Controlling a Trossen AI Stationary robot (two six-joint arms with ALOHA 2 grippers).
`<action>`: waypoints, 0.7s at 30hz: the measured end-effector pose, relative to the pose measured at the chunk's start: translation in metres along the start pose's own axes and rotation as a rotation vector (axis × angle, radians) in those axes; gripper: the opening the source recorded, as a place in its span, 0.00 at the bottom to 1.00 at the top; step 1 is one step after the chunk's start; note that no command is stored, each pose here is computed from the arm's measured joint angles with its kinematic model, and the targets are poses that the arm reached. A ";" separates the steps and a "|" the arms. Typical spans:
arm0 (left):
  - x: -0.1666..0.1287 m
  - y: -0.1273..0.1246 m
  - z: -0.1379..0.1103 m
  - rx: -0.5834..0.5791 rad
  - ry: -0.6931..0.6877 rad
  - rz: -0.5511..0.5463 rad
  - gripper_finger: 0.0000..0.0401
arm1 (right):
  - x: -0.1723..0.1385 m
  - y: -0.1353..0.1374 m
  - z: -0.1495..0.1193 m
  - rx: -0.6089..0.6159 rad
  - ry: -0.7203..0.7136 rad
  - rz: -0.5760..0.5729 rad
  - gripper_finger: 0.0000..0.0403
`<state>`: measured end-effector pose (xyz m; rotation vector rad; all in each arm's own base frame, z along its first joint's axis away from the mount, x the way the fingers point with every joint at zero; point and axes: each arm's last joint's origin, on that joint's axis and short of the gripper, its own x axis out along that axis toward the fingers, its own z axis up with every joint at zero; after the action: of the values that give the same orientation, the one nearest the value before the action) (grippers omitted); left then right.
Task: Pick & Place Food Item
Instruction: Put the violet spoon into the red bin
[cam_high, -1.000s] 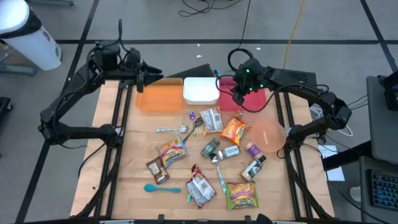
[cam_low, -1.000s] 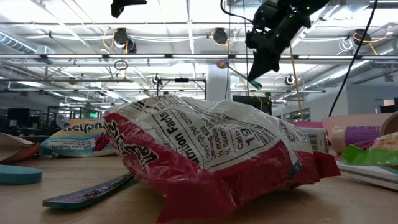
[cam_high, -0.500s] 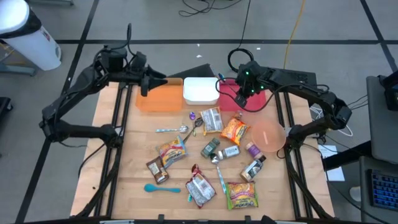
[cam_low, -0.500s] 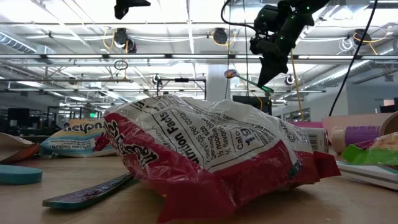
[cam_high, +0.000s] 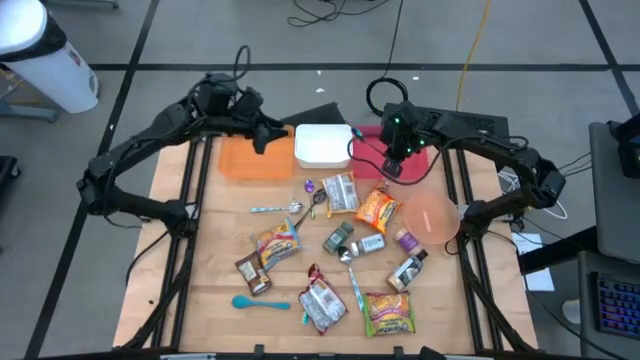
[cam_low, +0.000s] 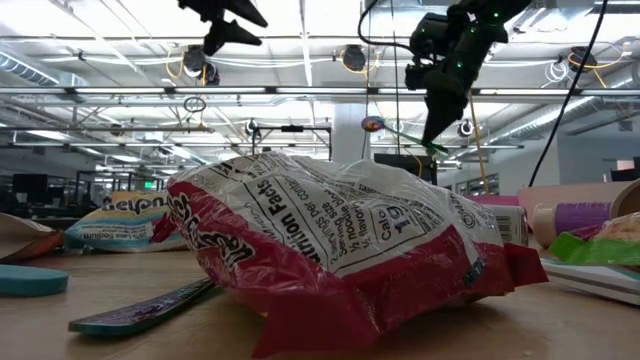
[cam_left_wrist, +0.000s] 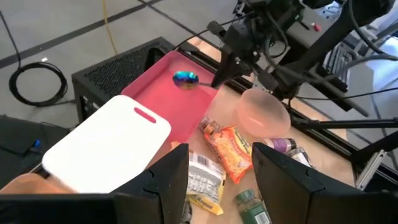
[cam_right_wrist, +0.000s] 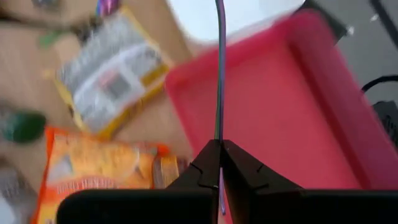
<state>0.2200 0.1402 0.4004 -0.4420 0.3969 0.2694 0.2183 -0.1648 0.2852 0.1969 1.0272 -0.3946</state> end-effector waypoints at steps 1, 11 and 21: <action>0.004 0.000 0.001 0.003 -0.003 -0.007 0.46 | 0.002 -0.001 -0.003 -0.010 0.021 -0.006 0.00; 0.025 -0.003 0.012 0.008 -0.102 -0.065 0.46 | 0.024 -0.013 -0.034 -0.037 0.174 -0.137 0.00; 0.026 -0.010 0.024 0.065 -0.219 -0.144 0.46 | 0.035 -0.028 -0.049 0.097 0.181 -0.165 0.00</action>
<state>0.2539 0.1473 0.4127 -0.3711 0.1582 0.1624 0.1840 -0.1818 0.2312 0.2386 1.2080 -0.5846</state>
